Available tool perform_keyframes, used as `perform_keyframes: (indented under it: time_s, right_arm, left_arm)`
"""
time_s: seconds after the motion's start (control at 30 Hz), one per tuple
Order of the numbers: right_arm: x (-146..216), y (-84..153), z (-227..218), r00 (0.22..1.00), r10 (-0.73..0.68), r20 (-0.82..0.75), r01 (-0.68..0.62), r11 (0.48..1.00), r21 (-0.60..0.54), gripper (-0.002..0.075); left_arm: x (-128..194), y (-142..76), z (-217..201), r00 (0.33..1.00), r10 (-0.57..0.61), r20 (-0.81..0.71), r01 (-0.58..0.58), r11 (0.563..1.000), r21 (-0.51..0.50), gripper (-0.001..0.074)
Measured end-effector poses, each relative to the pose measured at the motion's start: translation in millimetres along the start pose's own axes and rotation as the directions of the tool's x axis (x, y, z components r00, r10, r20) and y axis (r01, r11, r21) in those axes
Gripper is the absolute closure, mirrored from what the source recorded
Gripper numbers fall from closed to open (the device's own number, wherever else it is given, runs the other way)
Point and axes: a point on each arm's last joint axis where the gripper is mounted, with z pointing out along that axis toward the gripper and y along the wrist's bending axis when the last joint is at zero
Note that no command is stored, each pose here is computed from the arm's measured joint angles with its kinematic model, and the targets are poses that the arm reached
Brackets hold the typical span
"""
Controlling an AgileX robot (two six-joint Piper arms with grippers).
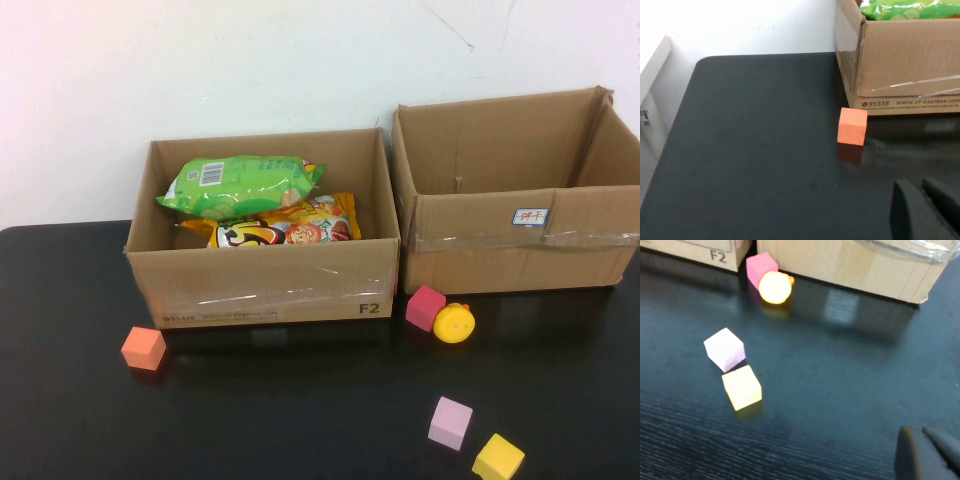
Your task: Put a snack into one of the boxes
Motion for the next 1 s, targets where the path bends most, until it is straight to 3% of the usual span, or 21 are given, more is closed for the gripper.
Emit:
perform_keyframes:
  time_s: [0.8, 1.0]
  right_arm:
    - [0.1, -0.4, -0.3, 1.000, 0.003, 0.001, -0.003, 1.000, 0.005, 0.0727]
    - [2.0, -6.5, -7.7, 0.997, 0.056, 0.043, -0.060, 0.994, 0.089, 0.0727]
  left_arm:
    - [0.0, -0.3, 0.0, 1.000, 0.002, 0.000, -0.002, 1.000, 0.006, 0.0728]
    - [0.0, -0.3, 0.0, 1.000, 0.002, 0.000, -0.002, 1.000, 0.006, 0.0728]
